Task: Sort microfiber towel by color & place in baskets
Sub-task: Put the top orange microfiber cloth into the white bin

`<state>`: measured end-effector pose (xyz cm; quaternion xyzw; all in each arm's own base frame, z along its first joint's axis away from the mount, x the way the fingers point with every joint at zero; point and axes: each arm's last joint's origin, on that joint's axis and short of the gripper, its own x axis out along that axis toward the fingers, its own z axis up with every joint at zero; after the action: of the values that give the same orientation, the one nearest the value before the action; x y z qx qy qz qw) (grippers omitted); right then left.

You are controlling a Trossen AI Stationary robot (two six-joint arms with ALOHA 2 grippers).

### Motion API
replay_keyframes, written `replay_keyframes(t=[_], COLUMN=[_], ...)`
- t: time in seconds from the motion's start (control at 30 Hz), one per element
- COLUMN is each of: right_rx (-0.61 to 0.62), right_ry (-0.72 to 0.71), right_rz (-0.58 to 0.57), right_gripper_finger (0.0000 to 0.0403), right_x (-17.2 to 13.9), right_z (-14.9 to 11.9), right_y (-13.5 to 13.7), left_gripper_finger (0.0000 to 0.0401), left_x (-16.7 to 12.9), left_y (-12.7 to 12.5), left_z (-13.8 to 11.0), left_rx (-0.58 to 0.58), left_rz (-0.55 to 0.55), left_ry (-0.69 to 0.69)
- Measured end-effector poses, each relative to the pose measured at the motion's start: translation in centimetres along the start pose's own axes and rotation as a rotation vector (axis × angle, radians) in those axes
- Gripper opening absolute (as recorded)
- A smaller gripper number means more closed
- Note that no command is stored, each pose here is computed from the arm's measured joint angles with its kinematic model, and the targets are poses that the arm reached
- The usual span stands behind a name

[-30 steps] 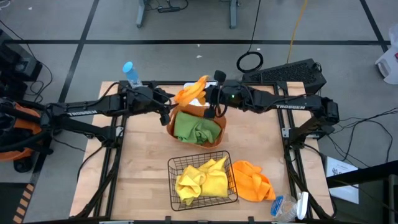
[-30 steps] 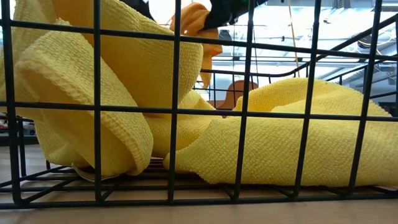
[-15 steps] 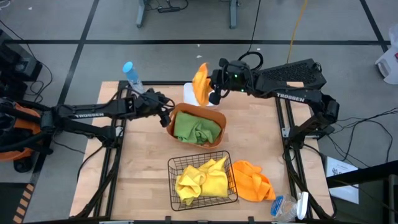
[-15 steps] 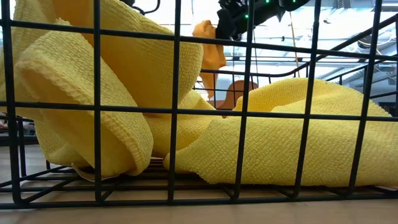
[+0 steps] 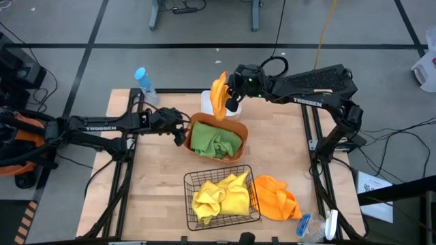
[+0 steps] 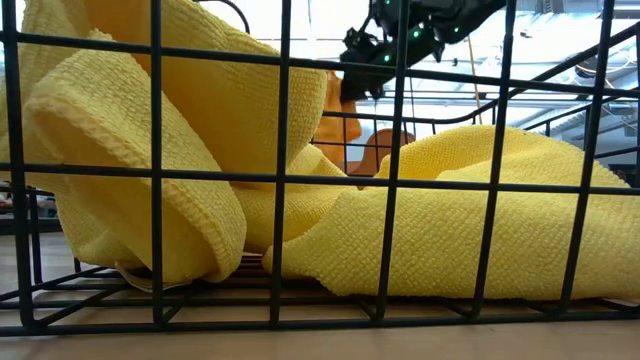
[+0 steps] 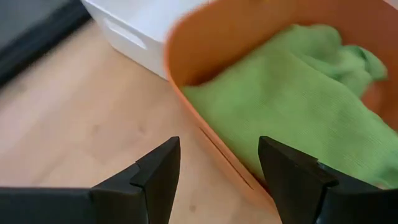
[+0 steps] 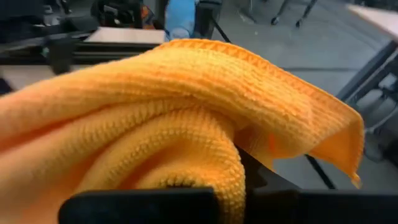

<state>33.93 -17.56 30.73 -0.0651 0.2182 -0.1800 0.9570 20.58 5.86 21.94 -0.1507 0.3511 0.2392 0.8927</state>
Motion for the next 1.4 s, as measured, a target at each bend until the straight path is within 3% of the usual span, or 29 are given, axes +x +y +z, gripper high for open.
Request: replay_keyframes(t=[0.27, 0.57, 1.17, 1.4], right_rx=[0.068, 0.162, 0.208, 0.235], right_ry=[0.038, -0.048, 0.147, 0.252], right_rz=[-0.047, -0.106, -0.067, -0.048], right_gripper_finger=[0.0, 0.0, 0.0002, 0.0059], right_x=[0.9, 0.6, 5.2, 5.0], right_z=[-1.3, -0.9, -5.6, -6.5], right_y=[-2.0, -3.9, -2.9, -2.5], left_gripper_finger=[0.0223, 0.0223, 0.0223, 0.0223], left_x=[0.0, -0.8, -1.0, -1.0], left_y=[-1.9, -4.6, -4.9, -4.8], left_z=[-1.2, -1.7, -3.2, -3.2], left_rx=[0.014, 0.092, 0.197, 0.225], left_rz=[-0.151, -0.302, -0.294, -0.293], left_ry=[0.053, 0.03, 0.149, 0.144])
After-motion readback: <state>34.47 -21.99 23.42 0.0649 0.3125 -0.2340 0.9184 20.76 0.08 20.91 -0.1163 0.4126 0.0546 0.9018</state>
